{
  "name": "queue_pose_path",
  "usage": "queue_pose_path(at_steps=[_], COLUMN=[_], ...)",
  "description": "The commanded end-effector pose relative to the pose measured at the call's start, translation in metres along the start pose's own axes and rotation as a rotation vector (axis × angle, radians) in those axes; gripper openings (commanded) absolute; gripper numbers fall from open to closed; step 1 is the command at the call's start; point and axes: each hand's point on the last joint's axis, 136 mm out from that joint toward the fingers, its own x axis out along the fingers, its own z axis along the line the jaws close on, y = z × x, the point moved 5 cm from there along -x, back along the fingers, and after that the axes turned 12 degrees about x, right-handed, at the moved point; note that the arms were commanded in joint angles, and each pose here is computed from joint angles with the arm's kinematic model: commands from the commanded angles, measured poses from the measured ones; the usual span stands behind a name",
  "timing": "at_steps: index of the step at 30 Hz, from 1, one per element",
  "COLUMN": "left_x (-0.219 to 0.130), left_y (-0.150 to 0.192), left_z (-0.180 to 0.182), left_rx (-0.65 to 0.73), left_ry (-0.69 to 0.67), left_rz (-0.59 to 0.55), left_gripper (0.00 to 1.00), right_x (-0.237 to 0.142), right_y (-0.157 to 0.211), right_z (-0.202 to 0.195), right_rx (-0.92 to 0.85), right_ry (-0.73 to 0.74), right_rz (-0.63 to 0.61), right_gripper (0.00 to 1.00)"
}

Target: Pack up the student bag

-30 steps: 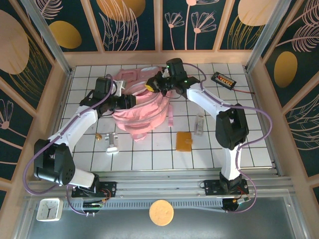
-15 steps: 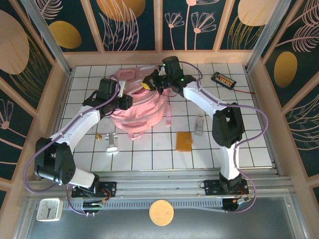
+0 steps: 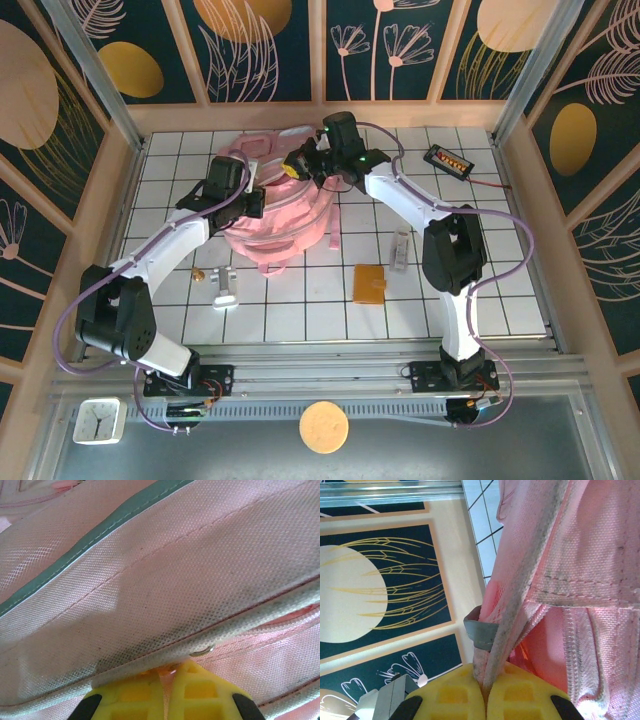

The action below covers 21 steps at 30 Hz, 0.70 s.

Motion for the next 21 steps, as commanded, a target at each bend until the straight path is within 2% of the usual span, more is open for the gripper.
queue_pose_path(at_steps=[1,4,9,15,17,20,21], left_x=[-0.004,-0.007,-0.017,-0.015,-0.013,-0.019,-0.023], left_y=[-0.01,0.006,0.033,0.031,0.023,0.005,-0.001], left_z=[0.001,0.019,0.07,0.087,0.082,0.062,0.055], left_rx=[-0.005,-0.051,-0.229,-0.225,-0.226,-0.23,-0.228], left_ry=[-0.015,-0.069,-0.11,-0.137,-0.08,0.085,0.138], left_rz=[-0.073,-0.016,0.016,0.041,0.01,-0.082,-0.11], left_gripper=[0.0,0.0,0.0,0.0,0.0,0.0,0.15], right_x=[-0.03,-0.04,-0.06,-0.078,-0.079,-0.076,-0.075], right_y=[0.04,0.03,0.023,0.013,0.014,0.017,0.018], right_z=[0.058,0.052,0.043,0.035,0.034,0.037,0.04], right_rx=[-0.147,-0.14,-0.143,-0.141,-0.139,-0.138,-0.143], right_ry=[-0.186,-0.177,-0.157,-0.149,-0.156,-0.175,-0.18], right_rz=[0.116,0.091,0.06,0.041,0.048,0.073,0.076], right_gripper=[0.0,0.0,0.0,0.0,0.0,0.0,0.0])
